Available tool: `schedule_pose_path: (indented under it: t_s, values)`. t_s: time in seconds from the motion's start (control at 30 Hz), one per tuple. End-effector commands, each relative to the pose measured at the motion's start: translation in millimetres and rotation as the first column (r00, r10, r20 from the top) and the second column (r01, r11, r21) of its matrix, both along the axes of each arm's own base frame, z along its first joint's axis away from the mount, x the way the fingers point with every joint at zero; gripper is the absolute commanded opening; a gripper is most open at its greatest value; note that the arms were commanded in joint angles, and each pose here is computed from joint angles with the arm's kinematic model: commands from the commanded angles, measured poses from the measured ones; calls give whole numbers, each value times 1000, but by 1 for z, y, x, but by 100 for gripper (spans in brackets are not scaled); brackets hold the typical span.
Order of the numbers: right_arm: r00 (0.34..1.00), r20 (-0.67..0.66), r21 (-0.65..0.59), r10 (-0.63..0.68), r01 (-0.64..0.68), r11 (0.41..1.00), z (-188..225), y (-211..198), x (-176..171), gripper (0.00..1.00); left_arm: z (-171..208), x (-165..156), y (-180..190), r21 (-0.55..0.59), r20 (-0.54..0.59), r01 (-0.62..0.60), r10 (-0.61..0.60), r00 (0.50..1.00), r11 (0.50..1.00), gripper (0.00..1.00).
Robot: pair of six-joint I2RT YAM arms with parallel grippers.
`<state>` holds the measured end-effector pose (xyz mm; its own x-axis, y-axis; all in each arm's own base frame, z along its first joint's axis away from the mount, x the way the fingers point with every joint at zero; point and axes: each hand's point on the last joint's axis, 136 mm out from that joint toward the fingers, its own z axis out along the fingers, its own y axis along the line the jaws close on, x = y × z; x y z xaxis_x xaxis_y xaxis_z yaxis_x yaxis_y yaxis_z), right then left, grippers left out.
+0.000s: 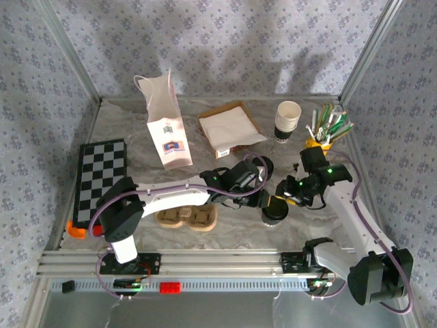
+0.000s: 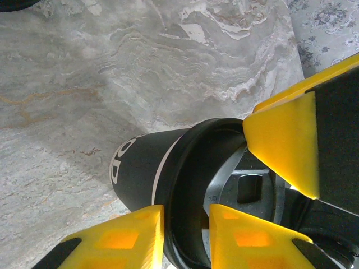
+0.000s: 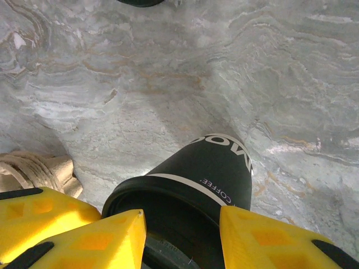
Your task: Pack the takeout coffee
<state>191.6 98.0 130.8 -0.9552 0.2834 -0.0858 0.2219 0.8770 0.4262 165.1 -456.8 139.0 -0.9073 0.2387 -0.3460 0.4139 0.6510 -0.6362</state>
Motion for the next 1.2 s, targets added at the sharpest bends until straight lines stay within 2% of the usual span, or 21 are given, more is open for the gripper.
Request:
schedule_pose_path:
  t_s: [0.0, 0.27, 0.6, 0.77, 0.97, 1.17]
  values:
    - [991, -127, -49, -33, 27, 998, -28, -10, -26, 41, -33, -8, 14, 138, -22, 18, -15, 1000, 990, 26]
    - [988, -145, -91, -54, 41, 995, -37, -17, -34, 39, -34, -12, 15, 177, -10, 33, -31, 999, 984, 29]
    - [997, -47, -40, -67, 65, 997, -7, -10, -19, 41, 8, 10, 1, 97, 75, 0, -7, 997, 995, 38]
    - [998, -1, -24, -67, 67, 997, 12, -8, -11, 44, 13, 6, -4, 57, 61, 22, -26, 998, 998, 43]
    - [997, -30, -36, -74, 73, 997, 19, -12, -26, 47, 11, 8, -7, 40, 70, 26, -29, 997, 999, 44]
    - [992, -80, -57, -99, 95, 994, 13, -18, -46, 44, 15, 8, -13, 25, 80, 52, -54, 995, 998, 44]
